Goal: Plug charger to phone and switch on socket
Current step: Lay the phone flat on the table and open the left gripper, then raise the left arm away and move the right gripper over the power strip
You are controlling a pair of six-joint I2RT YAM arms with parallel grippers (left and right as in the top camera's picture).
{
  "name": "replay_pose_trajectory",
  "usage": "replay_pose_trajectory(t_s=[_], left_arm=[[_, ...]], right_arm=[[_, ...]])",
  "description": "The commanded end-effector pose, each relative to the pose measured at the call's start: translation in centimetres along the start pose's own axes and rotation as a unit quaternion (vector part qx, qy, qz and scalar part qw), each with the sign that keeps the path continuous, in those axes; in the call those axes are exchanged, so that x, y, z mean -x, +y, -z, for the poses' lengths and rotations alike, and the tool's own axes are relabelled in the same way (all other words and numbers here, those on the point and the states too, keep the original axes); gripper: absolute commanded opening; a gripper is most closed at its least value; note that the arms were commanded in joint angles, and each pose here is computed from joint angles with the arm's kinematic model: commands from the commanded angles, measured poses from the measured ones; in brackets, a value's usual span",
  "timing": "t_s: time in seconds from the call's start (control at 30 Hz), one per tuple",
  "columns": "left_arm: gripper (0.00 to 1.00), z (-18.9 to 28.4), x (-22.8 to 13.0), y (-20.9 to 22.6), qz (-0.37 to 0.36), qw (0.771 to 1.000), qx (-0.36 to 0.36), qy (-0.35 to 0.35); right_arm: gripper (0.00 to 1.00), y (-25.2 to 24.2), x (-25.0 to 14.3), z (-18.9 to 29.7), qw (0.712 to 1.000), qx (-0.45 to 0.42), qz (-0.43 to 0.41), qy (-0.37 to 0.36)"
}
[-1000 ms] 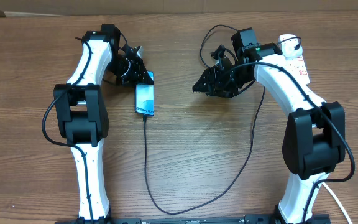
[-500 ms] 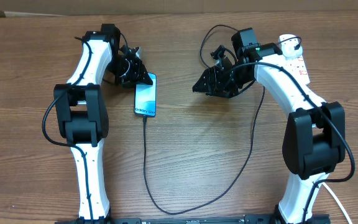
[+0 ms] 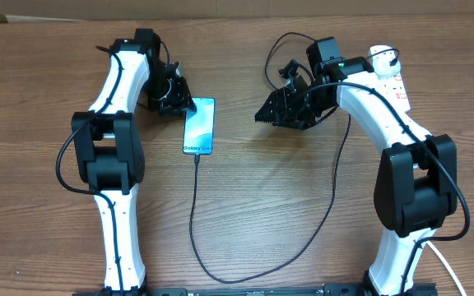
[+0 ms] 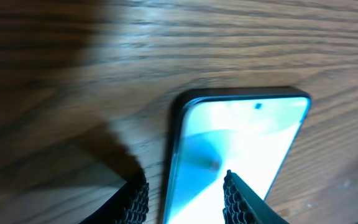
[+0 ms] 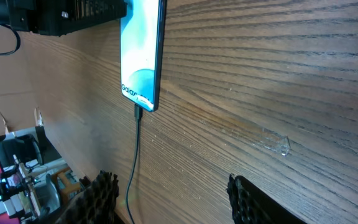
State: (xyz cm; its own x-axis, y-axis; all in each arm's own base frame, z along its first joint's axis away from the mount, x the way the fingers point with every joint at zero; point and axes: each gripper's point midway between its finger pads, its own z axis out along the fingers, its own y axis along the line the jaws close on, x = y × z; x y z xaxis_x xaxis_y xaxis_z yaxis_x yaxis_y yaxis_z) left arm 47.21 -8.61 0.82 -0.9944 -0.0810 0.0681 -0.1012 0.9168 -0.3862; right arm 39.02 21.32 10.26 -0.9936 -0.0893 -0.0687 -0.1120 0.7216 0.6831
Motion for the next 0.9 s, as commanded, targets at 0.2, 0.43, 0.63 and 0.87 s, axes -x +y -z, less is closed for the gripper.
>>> replay_pose_trajectory(t_s=[0.2,0.43,0.63,0.87], left_arm=[[0.37,0.2,0.0,3.7,0.035,0.995,0.098,-0.005],[0.34,2.0,0.3,3.3,0.044,0.995,0.094,-0.010],[0.34,9.7,2.2,1.2,0.036,0.993,0.090,-0.071],[0.36,20.6,2.3,-2.2,0.004,0.979,0.076,-0.188]], right_arm=[[0.58,0.6,0.1,0.5,1.000,-0.002,0.013,-0.007],[0.57,0.8,0.4,0.8,1.000,0.000,0.019,-0.015],[0.57,3.4,1.9,5.5,0.996,0.005,0.050,-0.075],[0.57,4.3,2.6,12.9,0.985,-0.053,0.060,-0.155]])
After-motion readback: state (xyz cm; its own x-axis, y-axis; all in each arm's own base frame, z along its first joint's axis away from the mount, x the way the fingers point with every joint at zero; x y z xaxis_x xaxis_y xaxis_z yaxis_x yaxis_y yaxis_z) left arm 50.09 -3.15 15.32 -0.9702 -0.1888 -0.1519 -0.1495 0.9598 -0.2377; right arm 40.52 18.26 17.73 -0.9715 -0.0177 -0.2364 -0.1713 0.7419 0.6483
